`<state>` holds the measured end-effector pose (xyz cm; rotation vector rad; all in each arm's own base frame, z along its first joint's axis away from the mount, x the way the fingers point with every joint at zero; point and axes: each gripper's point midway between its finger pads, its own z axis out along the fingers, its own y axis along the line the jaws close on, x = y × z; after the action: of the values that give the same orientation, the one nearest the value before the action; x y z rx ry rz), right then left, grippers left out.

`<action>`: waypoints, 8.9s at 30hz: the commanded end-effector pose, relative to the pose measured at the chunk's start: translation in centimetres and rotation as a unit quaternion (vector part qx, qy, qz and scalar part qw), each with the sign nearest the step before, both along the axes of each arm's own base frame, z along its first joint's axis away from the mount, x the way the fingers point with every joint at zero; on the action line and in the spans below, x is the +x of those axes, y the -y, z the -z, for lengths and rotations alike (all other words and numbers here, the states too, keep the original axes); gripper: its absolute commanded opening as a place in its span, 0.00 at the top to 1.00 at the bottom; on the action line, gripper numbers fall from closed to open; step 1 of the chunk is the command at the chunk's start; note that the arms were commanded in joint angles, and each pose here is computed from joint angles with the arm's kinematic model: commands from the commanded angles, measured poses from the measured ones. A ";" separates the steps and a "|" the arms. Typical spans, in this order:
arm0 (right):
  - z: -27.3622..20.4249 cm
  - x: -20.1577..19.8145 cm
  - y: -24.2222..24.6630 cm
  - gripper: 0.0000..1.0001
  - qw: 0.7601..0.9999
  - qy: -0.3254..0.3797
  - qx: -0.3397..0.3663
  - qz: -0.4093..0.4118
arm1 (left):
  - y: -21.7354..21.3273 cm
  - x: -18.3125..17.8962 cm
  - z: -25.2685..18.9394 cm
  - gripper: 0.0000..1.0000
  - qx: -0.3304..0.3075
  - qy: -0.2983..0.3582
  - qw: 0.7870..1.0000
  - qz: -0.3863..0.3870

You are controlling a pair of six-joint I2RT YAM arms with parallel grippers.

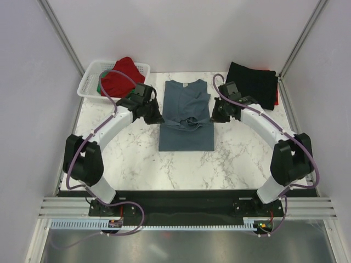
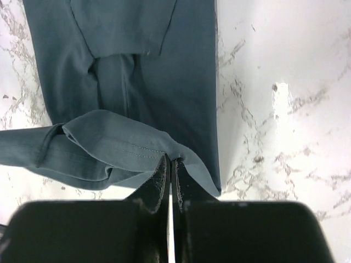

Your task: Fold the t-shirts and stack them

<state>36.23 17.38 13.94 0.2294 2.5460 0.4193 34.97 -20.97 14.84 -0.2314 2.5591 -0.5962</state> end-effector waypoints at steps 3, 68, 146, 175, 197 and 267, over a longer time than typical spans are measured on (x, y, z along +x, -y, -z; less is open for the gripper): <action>0.0 4.1 -0.9 1.00 0.999 0.024 0.013 -0.021 | 1.1 3.9 -0.5 0.98 -0.015 0.026 0.999 0.037; 14.3 -9.0 0.2 0.69 0.982 -0.091 0.155 -0.057 | -2.8 -7.4 11.8 0.41 -0.151 0.002 0.988 0.020; -5.6 -13.5 4.0 1.00 0.996 0.001 0.081 -0.031 | -3.8 -14.2 -7.0 0.98 -0.085 0.100 0.991 -0.030; -4.9 3.6 -0.8 0.11 0.995 0.035 0.084 -0.047 | -4.2 5.0 -3.3 0.41 -0.069 0.012 0.997 -0.012; 11.0 -11.7 -3.7 0.27 0.980 -0.093 0.152 -0.088 | 2.9 -10.4 11.4 0.51 -0.104 -0.091 0.990 0.040; 2.8 7.0 1.2 1.00 0.989 0.053 0.057 -0.124 | -10.8 -17.4 -8.9 0.29 -0.010 0.281 0.959 -0.015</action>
<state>41.69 19.82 8.86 -0.0118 2.4703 0.8902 16.82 -10.72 22.67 -0.0509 2.0667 -0.5964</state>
